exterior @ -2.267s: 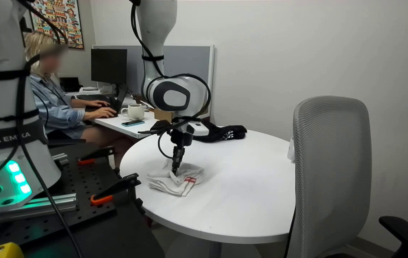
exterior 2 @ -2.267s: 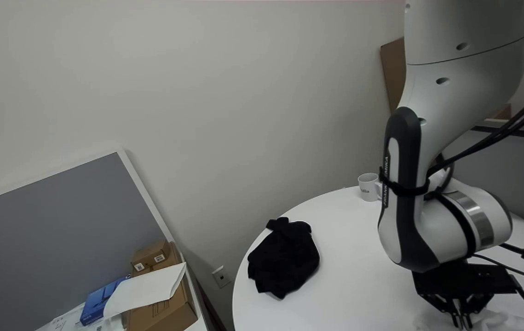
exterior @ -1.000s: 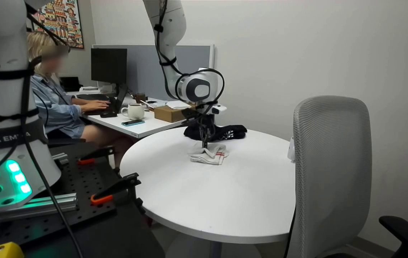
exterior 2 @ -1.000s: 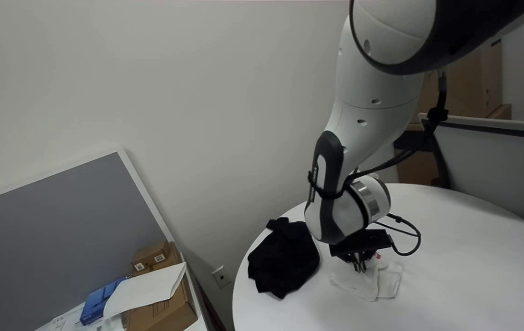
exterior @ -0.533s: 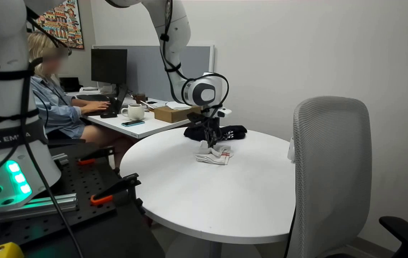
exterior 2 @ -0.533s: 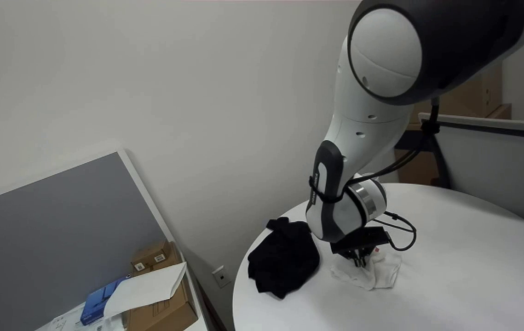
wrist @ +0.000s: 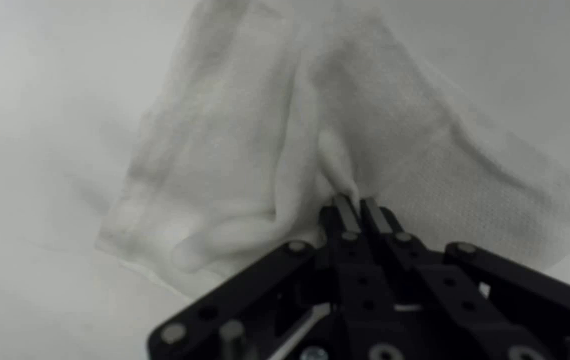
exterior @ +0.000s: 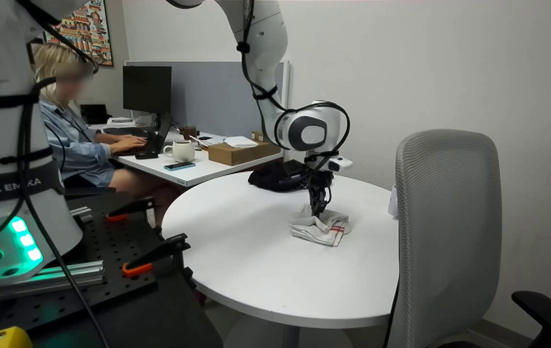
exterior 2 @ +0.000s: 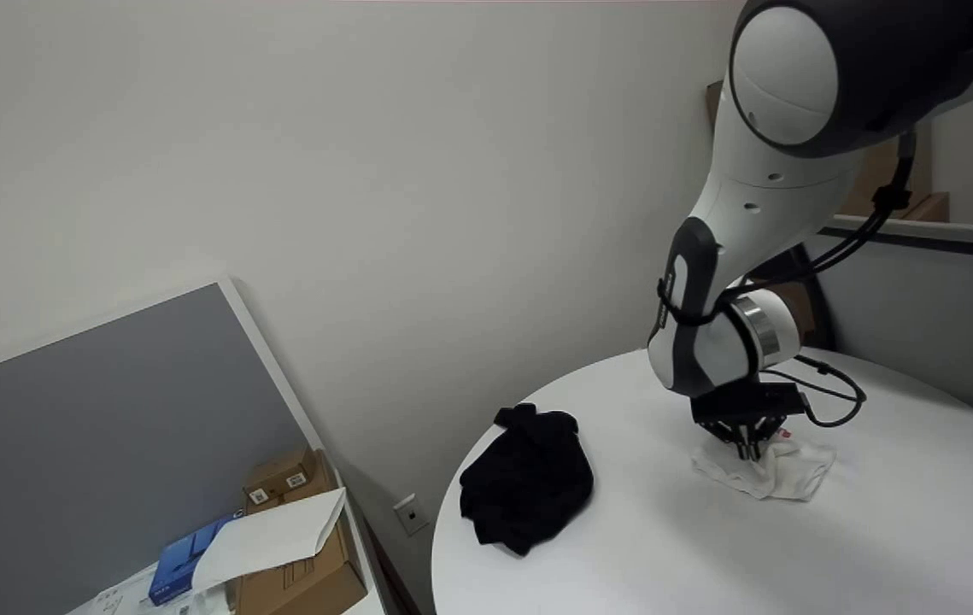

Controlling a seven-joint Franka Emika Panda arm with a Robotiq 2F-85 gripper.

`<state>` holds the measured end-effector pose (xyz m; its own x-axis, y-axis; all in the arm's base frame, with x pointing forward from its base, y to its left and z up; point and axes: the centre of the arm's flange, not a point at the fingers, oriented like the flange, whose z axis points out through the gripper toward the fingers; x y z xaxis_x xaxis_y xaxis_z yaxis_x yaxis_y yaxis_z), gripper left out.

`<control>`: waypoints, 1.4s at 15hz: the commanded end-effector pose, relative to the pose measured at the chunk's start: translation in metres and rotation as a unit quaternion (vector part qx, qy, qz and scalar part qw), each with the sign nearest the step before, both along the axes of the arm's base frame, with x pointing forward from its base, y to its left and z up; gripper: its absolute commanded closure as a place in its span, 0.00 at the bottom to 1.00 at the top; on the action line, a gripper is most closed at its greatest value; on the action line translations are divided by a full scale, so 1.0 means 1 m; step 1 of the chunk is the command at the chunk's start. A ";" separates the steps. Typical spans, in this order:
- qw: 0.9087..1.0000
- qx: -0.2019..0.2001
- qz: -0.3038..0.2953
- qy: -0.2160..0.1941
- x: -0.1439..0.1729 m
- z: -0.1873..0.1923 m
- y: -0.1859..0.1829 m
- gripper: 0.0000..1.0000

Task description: Use the cloth to wipe the table

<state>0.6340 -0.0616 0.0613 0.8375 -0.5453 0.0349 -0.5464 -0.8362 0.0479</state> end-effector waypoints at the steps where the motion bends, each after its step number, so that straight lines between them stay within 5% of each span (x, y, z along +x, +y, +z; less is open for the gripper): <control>1: 1.000 0.005 -0.013 0.020 -0.017 -0.016 -0.024 0.99; 7: 0.996 0.031 0.076 0.041 -0.060 -0.017 0.054 0.99; 11: 0.981 0.061 0.180 0.044 -0.069 -0.022 0.151 0.99; 14: 0.976 0.072 0.201 0.050 -0.060 -0.034 0.188 0.99; 16: 0.978 0.063 0.193 0.053 -0.051 -0.039 0.180 0.99; 21: 0.991 0.034 0.113 0.063 -0.058 -0.035 0.083 0.99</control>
